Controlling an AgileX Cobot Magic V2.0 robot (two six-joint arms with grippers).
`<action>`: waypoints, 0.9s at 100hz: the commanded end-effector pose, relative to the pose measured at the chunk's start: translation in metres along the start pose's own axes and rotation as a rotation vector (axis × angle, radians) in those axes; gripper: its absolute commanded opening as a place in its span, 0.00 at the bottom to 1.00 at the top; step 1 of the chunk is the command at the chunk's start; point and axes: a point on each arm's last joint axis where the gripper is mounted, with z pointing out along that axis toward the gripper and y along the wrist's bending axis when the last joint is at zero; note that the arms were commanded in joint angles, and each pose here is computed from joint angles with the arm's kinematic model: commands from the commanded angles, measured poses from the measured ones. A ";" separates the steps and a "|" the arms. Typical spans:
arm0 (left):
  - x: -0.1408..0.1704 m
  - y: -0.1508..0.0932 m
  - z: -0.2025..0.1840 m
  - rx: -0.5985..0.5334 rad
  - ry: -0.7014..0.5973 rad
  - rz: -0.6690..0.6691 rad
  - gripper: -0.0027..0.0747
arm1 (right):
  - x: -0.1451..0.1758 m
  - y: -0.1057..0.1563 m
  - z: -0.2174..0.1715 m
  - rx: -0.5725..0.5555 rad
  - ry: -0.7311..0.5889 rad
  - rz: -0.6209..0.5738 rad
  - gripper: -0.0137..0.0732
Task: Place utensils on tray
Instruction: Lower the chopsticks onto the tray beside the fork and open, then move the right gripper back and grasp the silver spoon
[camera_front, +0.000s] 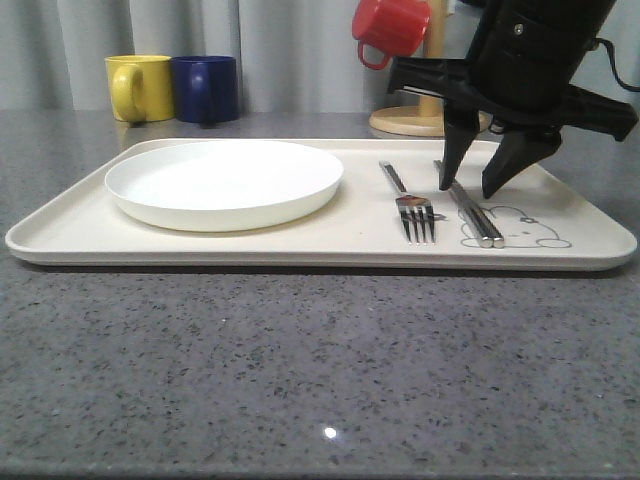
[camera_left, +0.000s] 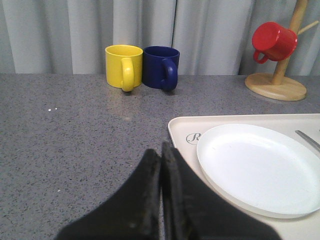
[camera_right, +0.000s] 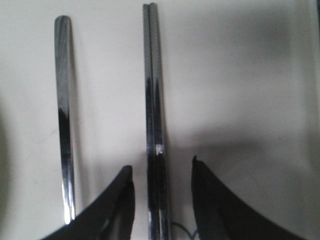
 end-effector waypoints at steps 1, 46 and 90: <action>-0.014 0.002 0.000 -0.023 -0.086 -0.005 0.01 | -0.014 0.007 -0.032 -0.067 -0.116 -0.009 0.51; -0.014 0.002 0.000 -0.023 -0.086 -0.005 0.01 | -0.036 -0.074 -0.109 0.133 -0.182 -0.122 0.51; -0.014 0.002 0.000 -0.023 -0.086 -0.005 0.01 | -0.051 -0.172 -0.113 0.232 -0.094 -0.057 0.51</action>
